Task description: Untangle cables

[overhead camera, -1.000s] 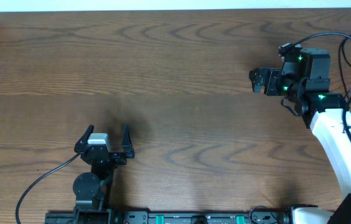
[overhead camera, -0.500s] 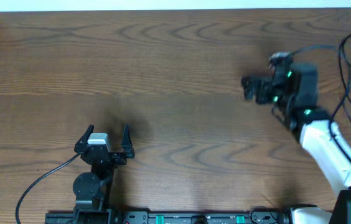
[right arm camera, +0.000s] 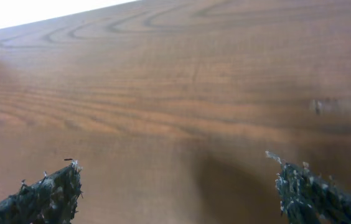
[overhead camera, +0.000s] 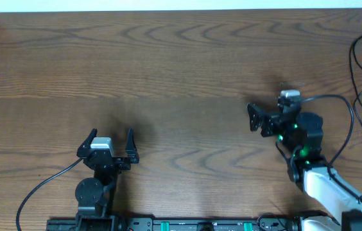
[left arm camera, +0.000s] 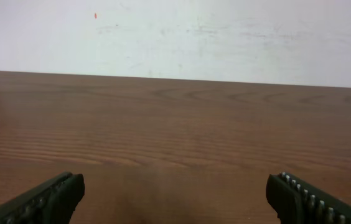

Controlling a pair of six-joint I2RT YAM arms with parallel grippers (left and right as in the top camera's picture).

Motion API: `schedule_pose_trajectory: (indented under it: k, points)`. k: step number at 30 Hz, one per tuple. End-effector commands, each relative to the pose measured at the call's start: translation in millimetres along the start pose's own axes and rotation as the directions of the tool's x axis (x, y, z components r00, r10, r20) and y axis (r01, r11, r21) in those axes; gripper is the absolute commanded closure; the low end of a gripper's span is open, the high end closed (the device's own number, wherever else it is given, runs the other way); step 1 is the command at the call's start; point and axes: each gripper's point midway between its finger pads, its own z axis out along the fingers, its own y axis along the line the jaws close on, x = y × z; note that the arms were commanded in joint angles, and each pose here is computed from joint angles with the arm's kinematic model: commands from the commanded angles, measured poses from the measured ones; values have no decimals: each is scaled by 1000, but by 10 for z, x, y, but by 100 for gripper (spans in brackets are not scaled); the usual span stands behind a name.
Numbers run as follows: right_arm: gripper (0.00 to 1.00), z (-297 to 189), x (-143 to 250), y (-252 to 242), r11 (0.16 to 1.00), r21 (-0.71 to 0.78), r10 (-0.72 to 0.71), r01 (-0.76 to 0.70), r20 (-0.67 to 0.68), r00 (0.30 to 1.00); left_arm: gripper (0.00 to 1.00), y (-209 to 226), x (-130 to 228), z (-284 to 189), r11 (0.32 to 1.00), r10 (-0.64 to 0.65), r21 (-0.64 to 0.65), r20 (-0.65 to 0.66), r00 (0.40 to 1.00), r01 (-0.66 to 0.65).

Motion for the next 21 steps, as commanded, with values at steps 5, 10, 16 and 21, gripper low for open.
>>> schedule_pose_trajectory:
  k: [5, 10, 16, 21]
  points:
    - [1, -231, 239, 8, 1000, 2, 9, -9, 3, 1000, 2, -32, 157, 9, 1000, 2, 21, -47, 999, -1]
    - [1, -360, 347, 18, 1000, -2, 5, -5, 18, 1000, 2, -32, 157, 9, 1000, 2, 21, -47, 999, -1]
    - [1, -487, 454, 27, 1000, -7, -1, 1, 41, 999, 2, -32, 157, 9, 1000, 2, 21, -47, 999, -1]
    - [1, -534, 425, 34, 1000, -2, -3, 3, 49, 999, 2, -32, 157, 9, 1000, 2, 21, -47, 999, -1]
